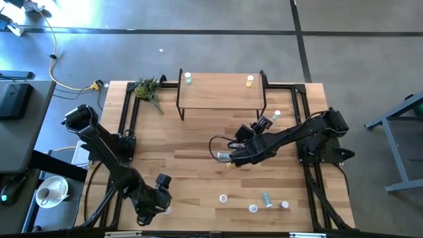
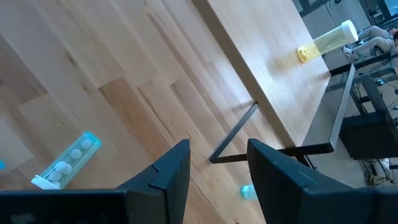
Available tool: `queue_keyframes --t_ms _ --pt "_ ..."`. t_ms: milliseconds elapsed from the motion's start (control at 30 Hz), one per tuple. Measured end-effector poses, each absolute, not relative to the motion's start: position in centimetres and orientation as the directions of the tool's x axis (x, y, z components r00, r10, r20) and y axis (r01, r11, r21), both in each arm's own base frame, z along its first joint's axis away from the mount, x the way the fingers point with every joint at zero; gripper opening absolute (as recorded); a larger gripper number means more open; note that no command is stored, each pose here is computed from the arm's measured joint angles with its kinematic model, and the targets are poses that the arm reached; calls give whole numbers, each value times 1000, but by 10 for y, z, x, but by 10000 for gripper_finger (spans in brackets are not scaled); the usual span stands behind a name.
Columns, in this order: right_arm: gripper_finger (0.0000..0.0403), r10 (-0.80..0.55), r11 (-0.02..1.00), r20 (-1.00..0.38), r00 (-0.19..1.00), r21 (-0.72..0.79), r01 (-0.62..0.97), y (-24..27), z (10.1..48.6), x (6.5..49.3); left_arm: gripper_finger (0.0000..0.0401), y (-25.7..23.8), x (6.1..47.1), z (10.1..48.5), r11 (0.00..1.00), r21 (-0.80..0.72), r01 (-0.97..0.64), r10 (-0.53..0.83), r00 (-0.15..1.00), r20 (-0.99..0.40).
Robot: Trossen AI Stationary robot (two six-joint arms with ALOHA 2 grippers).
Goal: Pick and place medicine bottles onto shelf by color
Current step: Put the left transparent pill bottle on the shelf
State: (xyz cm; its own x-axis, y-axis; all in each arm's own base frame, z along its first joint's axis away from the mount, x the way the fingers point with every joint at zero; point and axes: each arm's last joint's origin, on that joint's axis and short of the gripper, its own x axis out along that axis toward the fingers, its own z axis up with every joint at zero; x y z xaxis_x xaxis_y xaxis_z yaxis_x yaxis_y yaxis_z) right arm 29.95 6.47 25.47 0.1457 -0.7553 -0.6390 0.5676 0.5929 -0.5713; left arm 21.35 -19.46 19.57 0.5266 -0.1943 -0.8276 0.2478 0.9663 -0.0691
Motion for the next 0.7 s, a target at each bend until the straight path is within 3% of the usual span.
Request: queue_keyframes --t_ms 700 --pt "151 -739 608 -652 170 -536 586 67 254 303 255 -213 211 183 972 -110 209 -208 538 -817"
